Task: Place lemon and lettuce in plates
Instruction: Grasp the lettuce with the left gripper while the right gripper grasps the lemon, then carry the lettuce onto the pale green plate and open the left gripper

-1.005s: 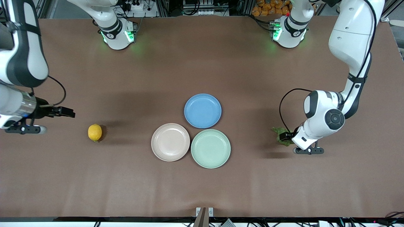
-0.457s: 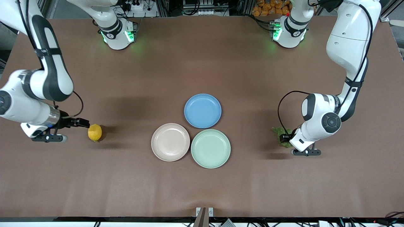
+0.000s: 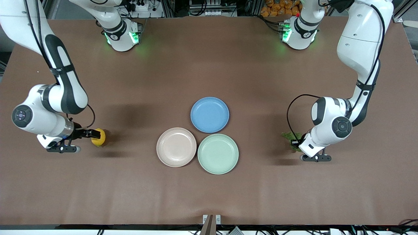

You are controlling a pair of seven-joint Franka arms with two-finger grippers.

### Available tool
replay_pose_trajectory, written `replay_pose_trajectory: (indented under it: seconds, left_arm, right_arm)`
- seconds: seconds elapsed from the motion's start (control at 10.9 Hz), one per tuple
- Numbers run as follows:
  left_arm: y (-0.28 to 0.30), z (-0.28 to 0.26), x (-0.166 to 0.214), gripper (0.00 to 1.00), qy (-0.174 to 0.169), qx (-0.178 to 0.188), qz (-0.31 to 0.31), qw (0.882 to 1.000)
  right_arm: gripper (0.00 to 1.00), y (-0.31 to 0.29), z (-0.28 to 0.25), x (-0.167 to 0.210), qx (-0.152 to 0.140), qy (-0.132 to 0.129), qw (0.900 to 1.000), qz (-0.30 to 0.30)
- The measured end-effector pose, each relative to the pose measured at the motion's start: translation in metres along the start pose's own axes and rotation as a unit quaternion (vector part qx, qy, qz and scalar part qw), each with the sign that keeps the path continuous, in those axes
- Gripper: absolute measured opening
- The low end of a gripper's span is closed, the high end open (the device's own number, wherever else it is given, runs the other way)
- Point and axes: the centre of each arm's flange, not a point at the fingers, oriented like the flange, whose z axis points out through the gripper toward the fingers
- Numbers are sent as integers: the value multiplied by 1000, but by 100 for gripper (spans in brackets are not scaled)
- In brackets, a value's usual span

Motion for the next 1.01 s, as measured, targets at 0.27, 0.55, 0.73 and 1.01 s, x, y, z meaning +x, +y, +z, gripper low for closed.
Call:
replay_pose_trajectory:
  seconds: [0.27, 0.55, 0.73, 1.01]
  left_arm:
    - [36, -31, 1, 2, 1, 0, -24, 1000]
    - [122, -87, -18, 2, -2, 2, -48, 999]
    - [188, -119, -32, 2, 17, -7, -75, 997]
    - [240, -145, -36, 2, 42, -28, -96, 994]
  right_arm:
    - [100, 1, 22, 2, -1, 0, 1000, 1]
    - [100, 3, 51, -5, -4, 24, 1000, 2]
    - [100, 3, 67, -10, -4, 23, 1000, 2]
    - [100, 3, 70, -10, -5, 25, 1000, 3]
